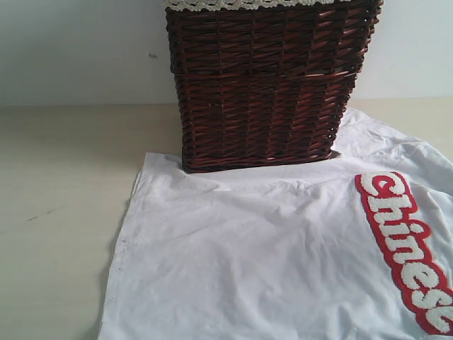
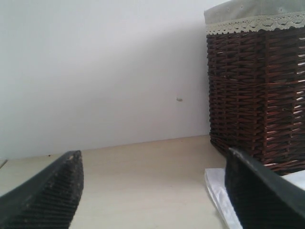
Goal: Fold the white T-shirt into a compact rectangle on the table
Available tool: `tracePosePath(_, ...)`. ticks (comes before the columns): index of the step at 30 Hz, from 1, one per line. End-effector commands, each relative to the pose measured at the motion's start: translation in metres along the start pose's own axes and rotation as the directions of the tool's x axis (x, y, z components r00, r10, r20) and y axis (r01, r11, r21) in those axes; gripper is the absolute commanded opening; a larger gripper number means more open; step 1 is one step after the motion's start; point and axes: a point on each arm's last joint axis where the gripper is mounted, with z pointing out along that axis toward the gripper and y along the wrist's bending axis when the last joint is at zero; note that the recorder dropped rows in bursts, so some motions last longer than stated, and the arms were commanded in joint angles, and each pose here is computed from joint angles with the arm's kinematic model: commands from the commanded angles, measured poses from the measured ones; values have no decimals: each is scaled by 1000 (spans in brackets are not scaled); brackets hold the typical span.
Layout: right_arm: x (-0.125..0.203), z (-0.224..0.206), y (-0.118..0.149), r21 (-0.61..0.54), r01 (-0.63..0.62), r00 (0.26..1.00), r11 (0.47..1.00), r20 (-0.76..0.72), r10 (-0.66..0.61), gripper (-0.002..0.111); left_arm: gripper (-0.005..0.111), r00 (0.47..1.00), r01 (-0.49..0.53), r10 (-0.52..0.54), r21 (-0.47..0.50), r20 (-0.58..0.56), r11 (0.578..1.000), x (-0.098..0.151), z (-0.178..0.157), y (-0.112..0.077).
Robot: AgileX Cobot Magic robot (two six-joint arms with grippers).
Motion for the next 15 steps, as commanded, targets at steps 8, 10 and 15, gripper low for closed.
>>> tracePosePath(8, -8, 9, 2, -160, 443, 857, 882, -211, -469, 89, 78, 1000, 7, -7, -4, 3, 1000, 1, 0, 0)
tracePosePath(10, -7, 10, 3, -172, 437, 861, 883, -205, -466, 89, 78, 1000, 7, -7, -4, 3, 1000, 1, 0, 0)
tracePosePath(15, -2, 15, 2, -195, 387, 878, 901, -220, -424, 89, 78, 1000, 7, -7, -4, 3, 1000, 1, 0, 0)
